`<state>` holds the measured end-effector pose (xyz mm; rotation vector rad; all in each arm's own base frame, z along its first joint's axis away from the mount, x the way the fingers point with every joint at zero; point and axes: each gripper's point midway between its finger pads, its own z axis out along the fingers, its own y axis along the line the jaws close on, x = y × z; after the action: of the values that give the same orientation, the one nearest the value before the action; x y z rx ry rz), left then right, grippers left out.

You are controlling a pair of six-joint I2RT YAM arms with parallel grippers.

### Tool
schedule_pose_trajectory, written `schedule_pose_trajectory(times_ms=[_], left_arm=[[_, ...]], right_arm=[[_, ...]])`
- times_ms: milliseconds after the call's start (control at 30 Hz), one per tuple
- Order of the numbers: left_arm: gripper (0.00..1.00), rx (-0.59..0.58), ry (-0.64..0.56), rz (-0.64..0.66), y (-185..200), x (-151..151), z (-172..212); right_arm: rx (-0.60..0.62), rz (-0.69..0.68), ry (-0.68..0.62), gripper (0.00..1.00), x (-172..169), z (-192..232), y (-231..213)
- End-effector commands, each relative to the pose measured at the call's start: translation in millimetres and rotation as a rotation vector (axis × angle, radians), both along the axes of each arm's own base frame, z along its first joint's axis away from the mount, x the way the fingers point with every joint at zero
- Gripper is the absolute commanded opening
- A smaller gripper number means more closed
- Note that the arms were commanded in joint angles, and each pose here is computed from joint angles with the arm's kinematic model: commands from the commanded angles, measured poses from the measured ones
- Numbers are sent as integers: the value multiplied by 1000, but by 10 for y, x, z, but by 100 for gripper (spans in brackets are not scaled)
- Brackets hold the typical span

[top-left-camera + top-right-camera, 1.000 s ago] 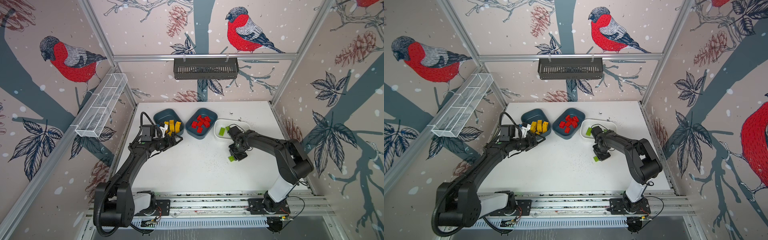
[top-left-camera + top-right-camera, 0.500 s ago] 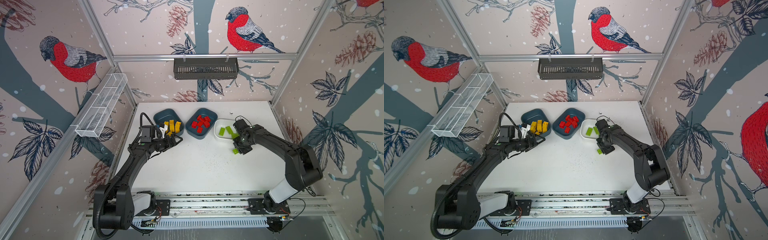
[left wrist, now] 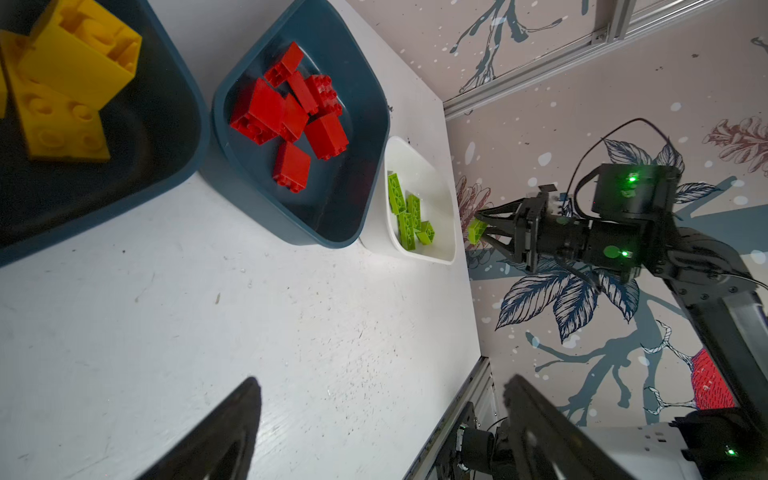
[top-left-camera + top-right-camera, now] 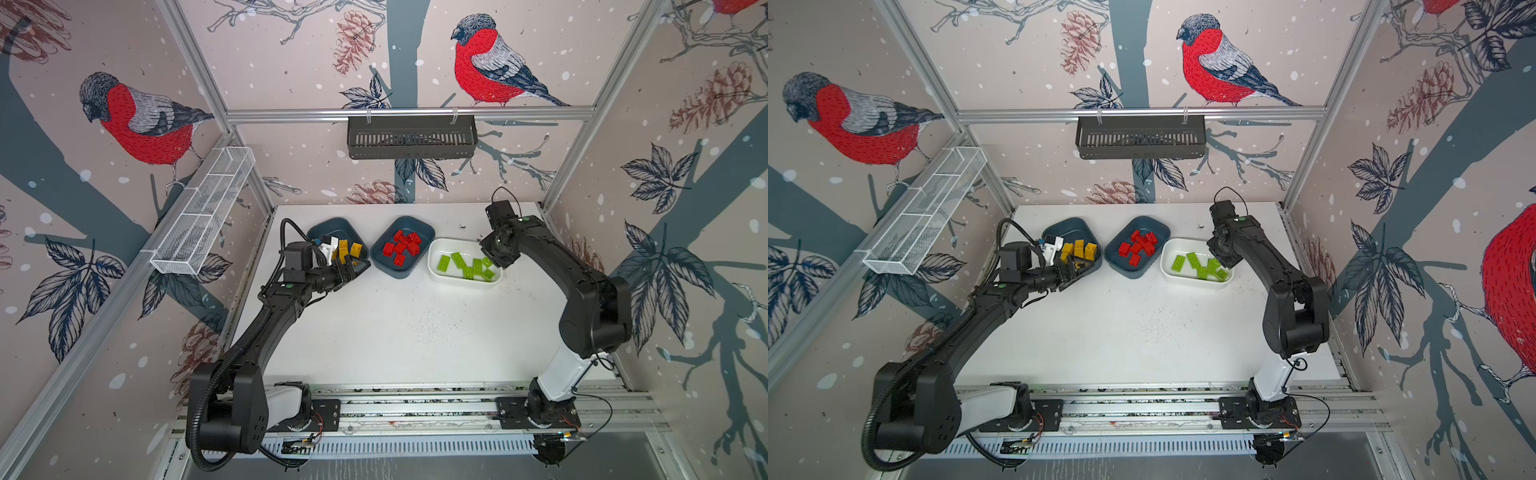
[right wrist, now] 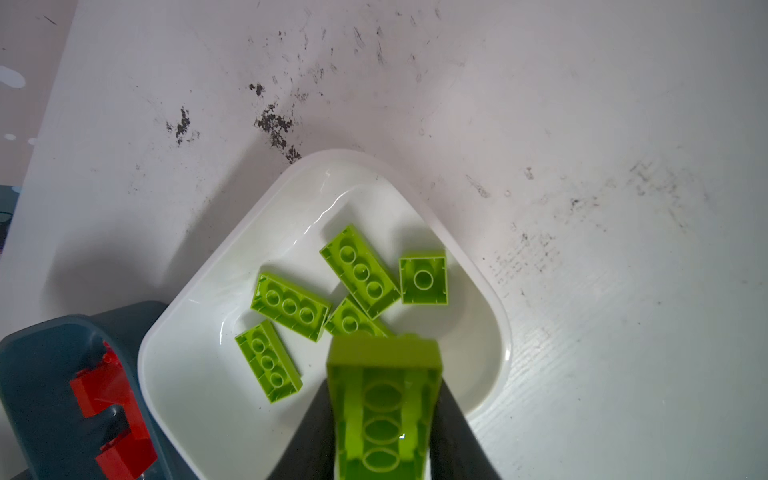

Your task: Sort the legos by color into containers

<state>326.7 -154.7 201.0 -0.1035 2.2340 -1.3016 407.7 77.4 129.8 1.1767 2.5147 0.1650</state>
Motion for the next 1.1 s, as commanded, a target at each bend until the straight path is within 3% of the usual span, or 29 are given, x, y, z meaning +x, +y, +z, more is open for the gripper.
schedule_pose_trajectory(times_ms=[0,267,467,767,900,1067], left_arm=[[91,-29,-71,-7,-54,124,196],[91,-15,-75,-13,-77,221,200],[91,-8,-57,-15,-76,236,123],[91,33,-66,-25,-63,318,110],[91,168,-73,21,118,445,51],[92,476,-76,173,753,613,-119]], right_arm=[[40,75,-5,30,171,-120,88],[54,176,7,35,481,-406,401],[88,175,8,55,516,-484,466],[81,227,-75,66,478,-105,372],[21,345,-165,74,396,187,212],[-171,548,-319,84,297,474,-99]])
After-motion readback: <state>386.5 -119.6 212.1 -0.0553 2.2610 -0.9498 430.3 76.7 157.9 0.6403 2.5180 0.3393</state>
